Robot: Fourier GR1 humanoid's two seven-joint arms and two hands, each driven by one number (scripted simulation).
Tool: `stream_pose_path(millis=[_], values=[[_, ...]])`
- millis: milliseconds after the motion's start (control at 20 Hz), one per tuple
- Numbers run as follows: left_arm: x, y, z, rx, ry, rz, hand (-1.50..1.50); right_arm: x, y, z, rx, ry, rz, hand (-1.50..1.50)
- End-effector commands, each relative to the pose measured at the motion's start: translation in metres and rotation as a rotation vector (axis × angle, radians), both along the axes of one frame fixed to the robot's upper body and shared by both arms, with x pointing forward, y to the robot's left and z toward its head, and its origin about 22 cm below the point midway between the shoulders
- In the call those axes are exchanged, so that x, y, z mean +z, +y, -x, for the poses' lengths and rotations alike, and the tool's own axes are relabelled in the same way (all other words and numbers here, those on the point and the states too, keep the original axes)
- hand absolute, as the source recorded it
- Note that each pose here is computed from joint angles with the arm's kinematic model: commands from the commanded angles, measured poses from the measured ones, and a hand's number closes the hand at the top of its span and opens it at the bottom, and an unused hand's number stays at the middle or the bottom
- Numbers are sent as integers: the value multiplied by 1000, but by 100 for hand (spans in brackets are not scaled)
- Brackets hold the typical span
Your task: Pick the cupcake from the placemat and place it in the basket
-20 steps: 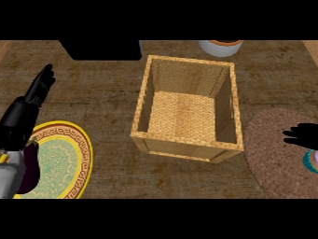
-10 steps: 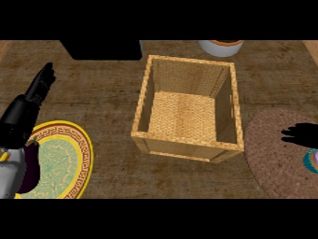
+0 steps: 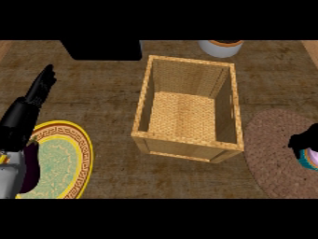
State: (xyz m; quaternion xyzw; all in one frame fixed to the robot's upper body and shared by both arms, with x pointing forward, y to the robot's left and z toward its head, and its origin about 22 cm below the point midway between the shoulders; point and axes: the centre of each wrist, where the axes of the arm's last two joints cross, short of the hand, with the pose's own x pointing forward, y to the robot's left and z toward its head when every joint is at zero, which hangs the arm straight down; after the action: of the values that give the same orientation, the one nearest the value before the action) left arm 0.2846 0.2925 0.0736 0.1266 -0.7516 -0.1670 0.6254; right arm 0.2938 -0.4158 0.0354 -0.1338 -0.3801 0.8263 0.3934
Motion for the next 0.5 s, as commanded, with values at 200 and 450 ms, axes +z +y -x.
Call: stream_pose_path(millis=[200, 450], values=[[-8, -3, -14, 21, 4, 12, 0, -15, 14, 2, 83, -30, -46, 150], [-3, 5, -5, 32, 5, 2, 0, -22, -23, 4, -572, -223, -72, 150]])
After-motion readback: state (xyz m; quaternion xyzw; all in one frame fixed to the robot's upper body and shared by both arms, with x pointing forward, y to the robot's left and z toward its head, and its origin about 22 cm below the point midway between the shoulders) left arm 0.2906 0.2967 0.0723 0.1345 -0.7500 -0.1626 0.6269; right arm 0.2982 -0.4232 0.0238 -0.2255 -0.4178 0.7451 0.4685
